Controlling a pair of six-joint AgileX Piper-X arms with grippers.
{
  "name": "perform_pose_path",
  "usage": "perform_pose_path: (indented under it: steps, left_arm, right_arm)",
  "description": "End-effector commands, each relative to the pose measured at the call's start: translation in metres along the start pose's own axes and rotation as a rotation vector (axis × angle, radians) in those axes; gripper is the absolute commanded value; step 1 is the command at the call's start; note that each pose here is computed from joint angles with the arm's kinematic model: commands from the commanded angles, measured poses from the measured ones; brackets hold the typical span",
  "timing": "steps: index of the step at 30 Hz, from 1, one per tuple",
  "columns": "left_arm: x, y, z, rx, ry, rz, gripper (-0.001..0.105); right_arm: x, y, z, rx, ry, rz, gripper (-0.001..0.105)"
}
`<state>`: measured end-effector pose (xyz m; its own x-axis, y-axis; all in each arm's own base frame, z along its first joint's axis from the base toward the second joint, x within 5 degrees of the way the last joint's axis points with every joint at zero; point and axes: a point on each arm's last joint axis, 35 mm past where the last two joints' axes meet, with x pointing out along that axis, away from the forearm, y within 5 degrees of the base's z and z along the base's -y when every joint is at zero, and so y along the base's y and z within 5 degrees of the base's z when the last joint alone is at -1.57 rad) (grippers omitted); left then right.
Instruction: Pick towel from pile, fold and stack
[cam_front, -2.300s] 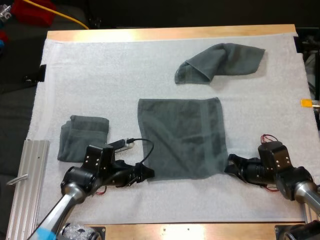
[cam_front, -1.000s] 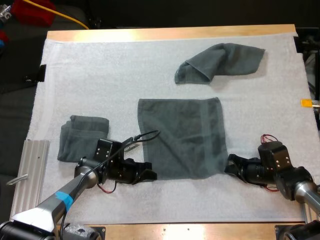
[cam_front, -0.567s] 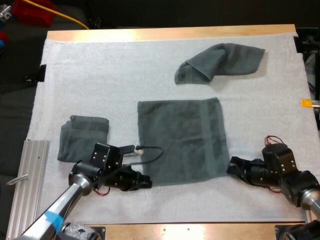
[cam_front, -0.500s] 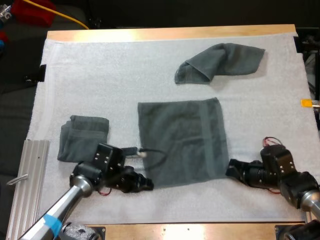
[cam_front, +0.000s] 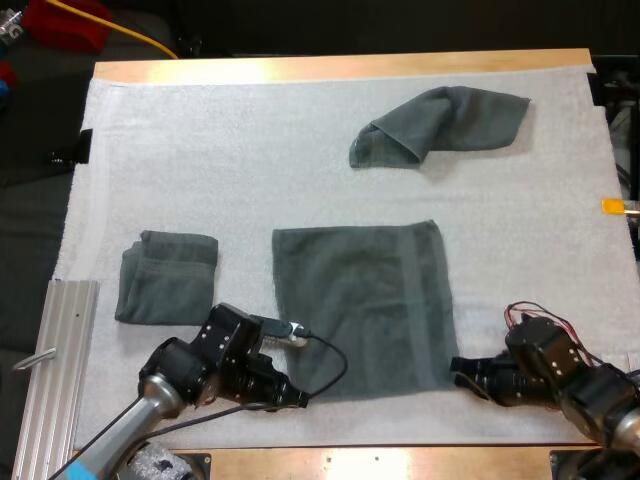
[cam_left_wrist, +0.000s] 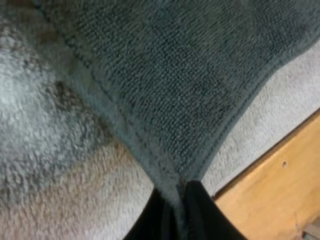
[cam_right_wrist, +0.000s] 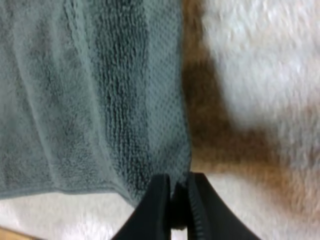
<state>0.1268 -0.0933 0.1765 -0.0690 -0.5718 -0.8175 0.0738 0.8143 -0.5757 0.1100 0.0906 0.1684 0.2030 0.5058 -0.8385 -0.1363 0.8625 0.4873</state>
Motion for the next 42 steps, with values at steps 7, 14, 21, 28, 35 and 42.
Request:
perform_pose_path:
  steps: [7,14,21,28,35,42]
  left_arm:
    - [-0.005,-0.006,0.002,0.021,-0.022,-0.005,0.000]
    - [-0.012,0.000,0.013,-0.025,-0.104,-0.048,0.000]
    - [-0.026,0.019,0.038,-0.138,-0.208,-0.214,0.000]
    - [-0.016,0.038,0.055,-0.221,-0.180,-0.289,0.000]
    - [-0.011,0.040,0.074,-0.218,-0.181,-0.294,0.000]
    - [-0.017,0.034,0.105,-0.194,-0.212,-0.292,0.000]
  right_arm:
    - [-0.006,0.002,-0.001,0.064,-0.030,0.011,0.001]
    - [-0.006,0.010,0.010,0.182,-0.120,0.093,0.001]
    - [0.008,0.014,0.024,0.237,-0.152,0.136,0.001]
    - [0.028,0.020,0.043,0.309,-0.204,0.210,0.001]
    - [0.040,0.015,0.059,0.397,-0.255,0.262,0.001]
    - [0.041,-0.006,0.078,0.473,-0.270,0.327,0.001]
